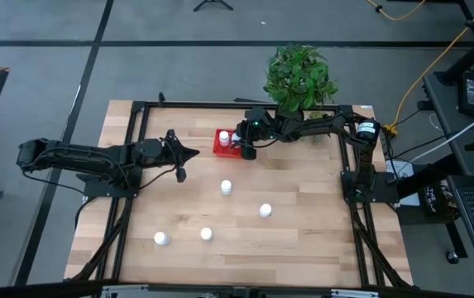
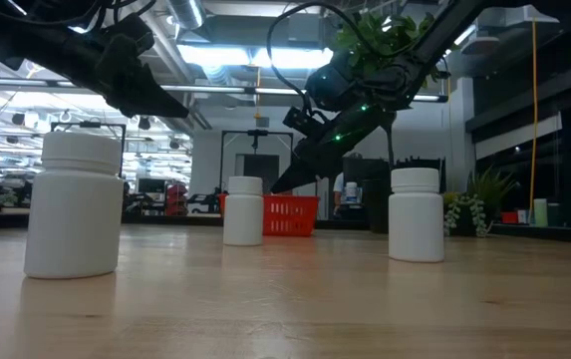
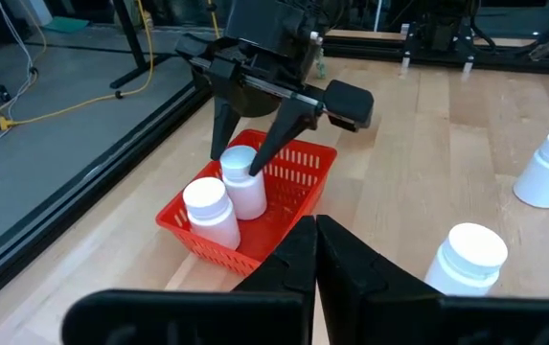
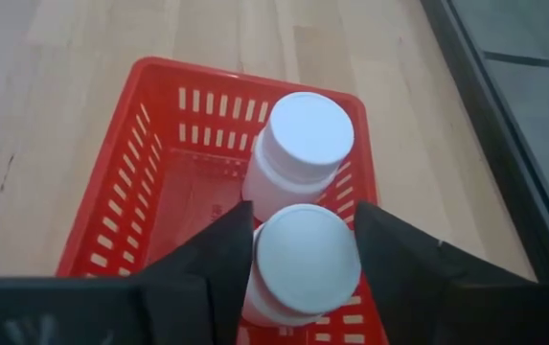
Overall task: Pick and place pill bottles into a basket
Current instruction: Put the white pill bottle into the red bin
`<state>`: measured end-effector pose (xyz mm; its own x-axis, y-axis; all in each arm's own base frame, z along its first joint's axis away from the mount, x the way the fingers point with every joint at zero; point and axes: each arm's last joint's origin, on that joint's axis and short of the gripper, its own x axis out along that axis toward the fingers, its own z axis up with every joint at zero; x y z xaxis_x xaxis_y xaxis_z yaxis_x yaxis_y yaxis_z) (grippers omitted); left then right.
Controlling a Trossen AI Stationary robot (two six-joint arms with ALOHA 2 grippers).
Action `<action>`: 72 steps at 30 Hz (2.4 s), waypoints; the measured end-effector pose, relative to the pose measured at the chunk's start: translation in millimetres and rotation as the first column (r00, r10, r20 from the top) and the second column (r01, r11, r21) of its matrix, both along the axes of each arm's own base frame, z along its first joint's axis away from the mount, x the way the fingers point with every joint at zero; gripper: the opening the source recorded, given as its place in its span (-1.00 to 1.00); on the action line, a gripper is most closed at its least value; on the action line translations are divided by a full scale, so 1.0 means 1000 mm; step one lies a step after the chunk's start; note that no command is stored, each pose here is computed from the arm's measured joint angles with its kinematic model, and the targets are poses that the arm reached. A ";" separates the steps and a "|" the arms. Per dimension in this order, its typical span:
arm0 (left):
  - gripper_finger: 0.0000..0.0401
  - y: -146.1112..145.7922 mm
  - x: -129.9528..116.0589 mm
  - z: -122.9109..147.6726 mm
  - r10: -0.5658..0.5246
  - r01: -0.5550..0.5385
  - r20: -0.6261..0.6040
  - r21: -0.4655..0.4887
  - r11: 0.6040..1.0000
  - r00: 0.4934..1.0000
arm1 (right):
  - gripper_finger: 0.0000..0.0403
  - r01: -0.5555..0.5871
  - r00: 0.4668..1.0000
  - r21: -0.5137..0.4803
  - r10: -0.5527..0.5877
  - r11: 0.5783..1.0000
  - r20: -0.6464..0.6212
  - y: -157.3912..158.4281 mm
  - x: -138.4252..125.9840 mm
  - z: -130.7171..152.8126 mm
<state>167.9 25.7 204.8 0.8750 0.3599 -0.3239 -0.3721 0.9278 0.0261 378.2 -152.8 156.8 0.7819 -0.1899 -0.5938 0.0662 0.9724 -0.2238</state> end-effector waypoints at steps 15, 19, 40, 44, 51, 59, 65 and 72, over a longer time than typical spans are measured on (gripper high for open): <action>-0.99 0.000 0.000 0.000 0.000 0.000 0.000 0.000 1.000 1.000 | -0.16 -0.026 0.984 -0.074 0.039 0.997 0.174 -0.001 0.010 0.015; -0.96 0.000 0.000 0.000 0.000 0.000 0.000 0.000 1.000 1.000 | -0.16 -0.044 0.984 -0.070 0.056 0.997 0.167 0.006 0.011 0.018; -0.98 -0.001 0.002 0.004 -0.046 0.045 0.036 0.019 0.999 0.998 | -0.93 -0.189 0.980 0.017 0.190 0.982 -0.055 0.115 0.006 0.039; -0.99 -0.002 0.003 0.008 -0.102 0.098 0.059 0.078 0.992 0.993 | -0.96 -0.205 0.975 0.026 0.207 0.978 -0.085 0.138 0.001 0.045; -0.96 -0.003 0.005 0.014 -0.149 0.135 0.096 0.141 0.981 0.984 | -0.95 -0.212 0.969 0.106 0.222 0.972 -0.104 0.171 -0.021 0.074; -0.99 -0.002 0.005 0.016 -0.148 0.131 0.105 0.151 0.980 0.983 | -0.98 -0.105 0.943 0.190 0.158 0.976 -0.292 0.203 -0.054 0.079; -0.95 -0.002 0.005 0.017 -0.140 0.121 0.120 0.156 0.980 0.983 | -0.97 -0.102 0.945 0.165 0.147 0.981 -0.292 0.233 -0.074 0.091; -0.96 -0.002 0.005 0.017 -0.138 0.119 0.125 0.148 0.982 0.983 | -0.97 0.002 0.974 0.137 0.029 0.991 -0.223 0.255 -0.106 0.074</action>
<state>173.1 23.5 222.1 0.9488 0.2751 -0.1551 -0.2589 0.9589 0.1163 272.3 102.5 230.3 0.6281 -0.0860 -0.7734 0.0160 0.9951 -0.0976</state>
